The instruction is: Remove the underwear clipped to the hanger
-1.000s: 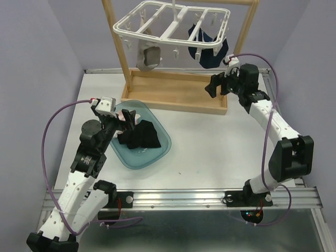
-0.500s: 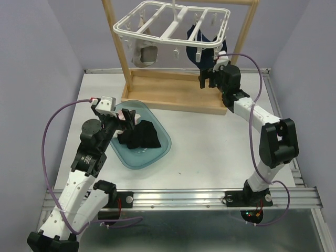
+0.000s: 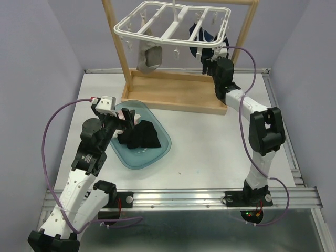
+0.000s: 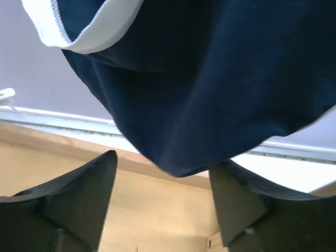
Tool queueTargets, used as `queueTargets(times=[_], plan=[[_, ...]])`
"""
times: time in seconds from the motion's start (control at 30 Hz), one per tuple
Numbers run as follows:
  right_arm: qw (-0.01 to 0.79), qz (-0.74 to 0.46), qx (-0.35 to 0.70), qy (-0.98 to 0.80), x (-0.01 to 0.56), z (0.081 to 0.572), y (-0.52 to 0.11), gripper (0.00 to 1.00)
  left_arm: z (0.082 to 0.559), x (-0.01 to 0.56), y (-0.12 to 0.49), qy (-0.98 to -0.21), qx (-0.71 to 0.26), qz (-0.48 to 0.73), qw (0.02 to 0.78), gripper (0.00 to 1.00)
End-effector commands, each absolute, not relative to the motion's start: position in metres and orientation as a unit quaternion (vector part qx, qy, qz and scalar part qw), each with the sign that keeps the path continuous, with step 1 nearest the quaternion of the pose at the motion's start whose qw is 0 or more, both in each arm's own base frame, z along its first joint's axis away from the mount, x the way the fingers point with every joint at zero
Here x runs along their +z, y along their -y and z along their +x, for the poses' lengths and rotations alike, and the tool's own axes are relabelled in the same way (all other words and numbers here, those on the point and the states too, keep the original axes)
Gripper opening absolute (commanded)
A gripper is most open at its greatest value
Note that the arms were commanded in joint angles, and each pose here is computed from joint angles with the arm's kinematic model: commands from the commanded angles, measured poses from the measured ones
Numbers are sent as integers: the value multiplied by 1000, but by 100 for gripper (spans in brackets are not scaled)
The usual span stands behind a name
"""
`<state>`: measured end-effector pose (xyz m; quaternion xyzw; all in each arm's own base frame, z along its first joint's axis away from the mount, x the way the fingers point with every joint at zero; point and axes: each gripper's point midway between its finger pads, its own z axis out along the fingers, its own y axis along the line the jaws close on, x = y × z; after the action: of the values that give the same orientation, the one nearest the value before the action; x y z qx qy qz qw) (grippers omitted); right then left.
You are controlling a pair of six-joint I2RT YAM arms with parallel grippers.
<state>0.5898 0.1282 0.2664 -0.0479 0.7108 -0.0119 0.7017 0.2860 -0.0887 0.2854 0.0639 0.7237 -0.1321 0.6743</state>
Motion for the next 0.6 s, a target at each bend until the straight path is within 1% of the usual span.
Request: queueTargets(times=[0.0,0.03,0.07,0.13,0.17,0.2,0.23,0.27,0.37,0.4,0.43,0.47,0.57], plan=[[758,-24,-18,-651,326,602,-123,62,289,297,87,-704,-130,66,695,98],[758,-25,-18,-651,327,602,-124,53,289,296,87,-705,-129,66,694,98],[756,-29,-17,-653,326,602,-125,36,289,297,87,-704,-129,66,695,98],[755,-31,-21,-655,327,599,-123,24,289,297,87,-704,-130,66,695,98],[754,-35,-22,-655,327,597,-123,15,288,297,87,-704,-130,66,695,98],[754,-37,-22,-656,327,595,-123,11,288,297,87,-703,-130,67,696,98],[752,-43,-23,-657,329,590,-122,4,288,296,88,-704,-132,68,694,98],[750,-59,-15,-659,329,586,-127,1,288,298,87,-703,-131,67,696,98],[729,-96,4,-678,322,573,-137,1,287,300,88,-700,-134,69,698,98],[710,-143,25,-689,318,561,-149,1,287,300,88,-700,-133,69,698,98],[702,-162,34,-693,315,554,-154,1,287,300,88,-700,-135,70,698,98],[697,-204,68,-684,320,537,-168,1,286,300,88,-699,-135,70,699,98],[663,-243,99,-701,298,511,-177,1,285,303,90,-696,-139,72,701,98]])
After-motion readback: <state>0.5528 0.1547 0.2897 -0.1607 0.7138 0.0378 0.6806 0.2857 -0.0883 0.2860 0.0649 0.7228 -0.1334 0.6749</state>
